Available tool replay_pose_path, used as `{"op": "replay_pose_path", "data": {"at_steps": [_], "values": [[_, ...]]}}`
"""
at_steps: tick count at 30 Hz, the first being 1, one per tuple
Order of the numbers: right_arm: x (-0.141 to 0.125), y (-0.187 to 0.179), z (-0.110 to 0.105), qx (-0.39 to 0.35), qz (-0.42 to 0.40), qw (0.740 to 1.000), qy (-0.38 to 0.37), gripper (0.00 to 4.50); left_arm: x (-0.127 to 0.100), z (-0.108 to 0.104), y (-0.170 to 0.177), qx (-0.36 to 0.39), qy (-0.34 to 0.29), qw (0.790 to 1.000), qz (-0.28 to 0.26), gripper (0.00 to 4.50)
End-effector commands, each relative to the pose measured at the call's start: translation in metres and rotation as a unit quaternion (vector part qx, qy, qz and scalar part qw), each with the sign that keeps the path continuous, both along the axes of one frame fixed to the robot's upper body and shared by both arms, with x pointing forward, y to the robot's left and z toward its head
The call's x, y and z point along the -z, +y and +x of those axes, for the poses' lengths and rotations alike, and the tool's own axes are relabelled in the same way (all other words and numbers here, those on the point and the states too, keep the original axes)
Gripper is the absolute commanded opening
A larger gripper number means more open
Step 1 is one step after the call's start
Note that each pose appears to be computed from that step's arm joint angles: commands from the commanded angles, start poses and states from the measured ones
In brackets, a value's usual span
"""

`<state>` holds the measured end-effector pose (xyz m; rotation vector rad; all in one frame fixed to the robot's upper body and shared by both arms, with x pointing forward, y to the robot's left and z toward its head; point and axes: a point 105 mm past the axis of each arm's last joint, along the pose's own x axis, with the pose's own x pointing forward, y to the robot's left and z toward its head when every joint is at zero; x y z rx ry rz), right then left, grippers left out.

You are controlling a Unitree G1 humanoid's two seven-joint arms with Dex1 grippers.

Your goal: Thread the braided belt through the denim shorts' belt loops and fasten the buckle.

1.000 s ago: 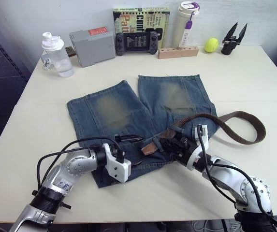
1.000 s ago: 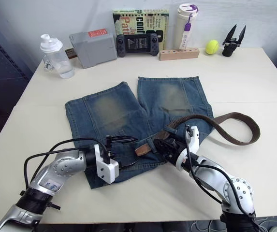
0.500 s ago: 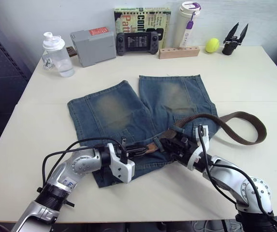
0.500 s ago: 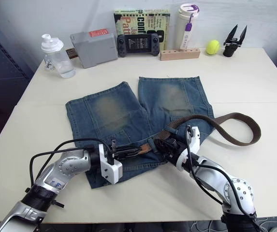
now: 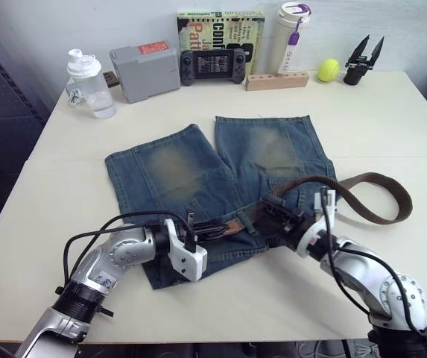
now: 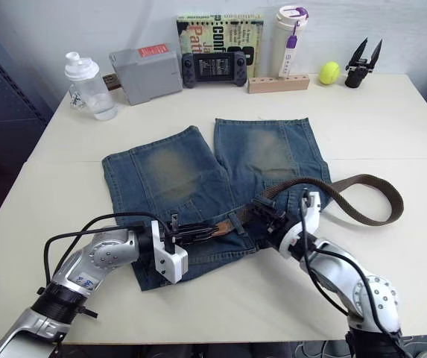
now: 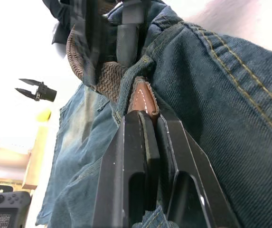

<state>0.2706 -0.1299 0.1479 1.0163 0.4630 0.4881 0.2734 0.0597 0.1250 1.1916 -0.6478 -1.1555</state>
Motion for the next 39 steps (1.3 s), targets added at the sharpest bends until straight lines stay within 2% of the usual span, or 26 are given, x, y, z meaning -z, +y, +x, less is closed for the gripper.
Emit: {"op": "replay_pose_path", "data": {"at_steps": [1, 2, 3, 4, 8, 10, 12, 16, 20, 23, 24, 26, 27, 28, 30, 32, 33, 35, 39], "values": [[-0.033, -0.017, -0.018, -0.033, -0.048, 0.994, -0.088, 3.53, -0.005, 0.000, -0.004, 0.006, -0.013, 1.000, -0.006, 0.00], [-0.035, -0.024, -0.021, -0.041, -0.081, 0.991, -0.103, 3.76, -0.004, 0.000, -0.005, 0.008, -0.013, 1.000, -0.007, 0.00], [-0.036, -0.032, -0.023, -0.048, -0.132, 0.983, -0.120, 4.20, -0.004, 0.000, -0.006, 0.009, -0.013, 1.000, -0.007, 0.00], [-0.035, -0.041, -0.022, -0.052, -0.209, 0.966, -0.143, 4.36, -0.003, 0.000, -0.007, 0.012, -0.014, 1.000, -0.007, 0.00], [-0.029, -0.067, -0.014, -0.067, -0.414, 0.887, -0.196, 4.36, -0.004, 0.000, -0.011, 0.018, -0.015, 1.000, -0.012, 0.00], [-0.019, -0.075, -0.009, -0.087, -0.509, 0.829, -0.214, 4.36, -0.003, 0.000, -0.013, 0.021, -0.015, 1.000, -0.013, 0.00], [-0.010, -0.078, -0.007, -0.110, -0.562, 0.787, -0.231, 4.36, -0.003, 0.000, -0.014, 0.023, -0.015, 1.000, -0.013, 0.00], [0.003, -0.081, 0.000, -0.121, -0.598, 0.754, -0.242, 4.36, -0.003, 0.000, -0.016, 0.024, -0.016, 0.999, -0.014, 0.00], [0.018, -0.094, 0.011, -0.092, -0.617, 0.750, -0.220, 4.36, -0.004, -0.001, -0.016, 0.024, -0.018, 0.999, -0.015, 0.00], [0.020, -0.098, 0.016, -0.074, -0.621, 0.750, -0.217, 3.63, -0.005, -0.001, -0.015, 0.022, -0.019, 0.999, -0.015, 0.00], [0.021, -0.099, 0.017, -0.068, -0.623, 0.749, -0.216, 2.95, -0.005, 0.000, -0.015, 0.021, -0.019, 0.999, -0.015, 0.00], [0.020, -0.103, 0.021, -0.050, -0.623, 0.751, -0.211, 2.26, -0.005, -0.001, -0.015, 0.021, -0.019, 0.999, -0.015, 0.00], [0.019, -0.106, 0.023, -0.036, -0.623, 0.754, -0.205, 1.67, -0.005, -0.001, -0.015, 0.021, -0.019, 0.999, -0.015, 0.00], [0.018, -0.109, 0.025, -0.024, -0.623, 0.756, -0.201, 1.47, -0.005, -0.001, -0.015, 0.021, -0.019, 0.999, -0.015, 0.00], [0.015, -0.117, 0.032, 0.015, -0.618, 0.763, -0.186, 0.60, -0.005, 0.000, -0.015, 0.020, -0.022, 0.999, -0.014, 0.00], [0.012, -0.130, 0.039, 0.066, -0.606, 0.777, -0.157, 0.03, -0.006, -0.001, -0.015, 0.021, -0.027, 0.999, -0.012, 0.00], [0.012, -0.134, 0.040, 0.081, -0.601, 0.781, -0.147, 0.03, -0.006, -0.001, -0.015, 0.022, -0.030, 0.999, -0.012, 0.00], [0.009, -0.152, 0.045, 0.148, -0.561, 0.808, -0.102, 0.03, -0.008, -0.003, -0.014, 0.024, -0.047, 0.999, -0.008, 0.00], [0.010, -0.177, 0.048, 0.225, -0.487, 0.843, -0.036, 0.03, -0.010, -0.007, -0.010, 0.025, -0.066, 0.997, 0.001, 0.00]]}}
